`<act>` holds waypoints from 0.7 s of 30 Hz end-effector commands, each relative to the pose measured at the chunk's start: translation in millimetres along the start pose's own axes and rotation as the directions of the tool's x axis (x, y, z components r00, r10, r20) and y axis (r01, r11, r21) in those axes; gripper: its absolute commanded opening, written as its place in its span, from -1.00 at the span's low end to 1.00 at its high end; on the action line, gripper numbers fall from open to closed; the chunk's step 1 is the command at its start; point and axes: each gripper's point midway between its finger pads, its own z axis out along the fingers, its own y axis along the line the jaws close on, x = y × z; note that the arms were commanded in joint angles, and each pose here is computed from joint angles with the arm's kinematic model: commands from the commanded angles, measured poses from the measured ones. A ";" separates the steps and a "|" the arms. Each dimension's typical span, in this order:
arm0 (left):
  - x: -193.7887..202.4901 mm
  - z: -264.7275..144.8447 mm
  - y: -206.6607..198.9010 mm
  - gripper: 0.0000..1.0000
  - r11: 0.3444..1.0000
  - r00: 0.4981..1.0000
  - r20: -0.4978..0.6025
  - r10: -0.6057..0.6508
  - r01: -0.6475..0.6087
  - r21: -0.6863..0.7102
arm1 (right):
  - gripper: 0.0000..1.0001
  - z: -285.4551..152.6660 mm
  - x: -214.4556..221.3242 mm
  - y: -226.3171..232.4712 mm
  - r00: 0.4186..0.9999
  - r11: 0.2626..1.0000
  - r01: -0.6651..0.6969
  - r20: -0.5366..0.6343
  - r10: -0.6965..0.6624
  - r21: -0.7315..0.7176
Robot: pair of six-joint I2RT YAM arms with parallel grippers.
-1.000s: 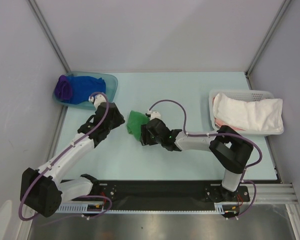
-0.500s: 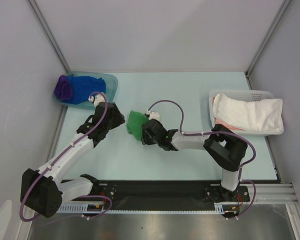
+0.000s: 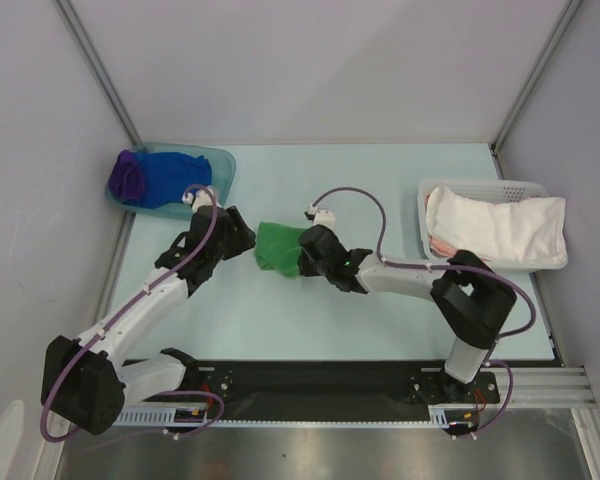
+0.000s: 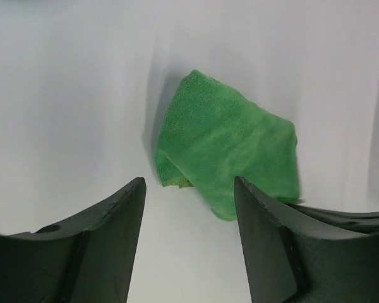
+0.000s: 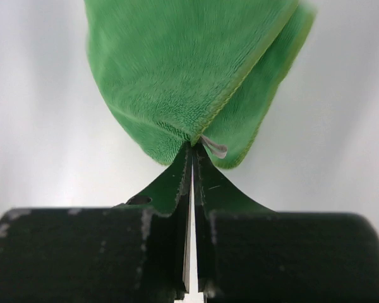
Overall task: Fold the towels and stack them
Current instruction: Flatten out the crumpled towel
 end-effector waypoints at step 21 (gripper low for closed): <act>77.3 60.1 -90.2 0.21 0.959 0.963 -0.237 0.126 -0.057 0.278 | -1.00 -93.7 -137.2 -135.4 0.953 0.963 -0.152 0.293 0.083 0.223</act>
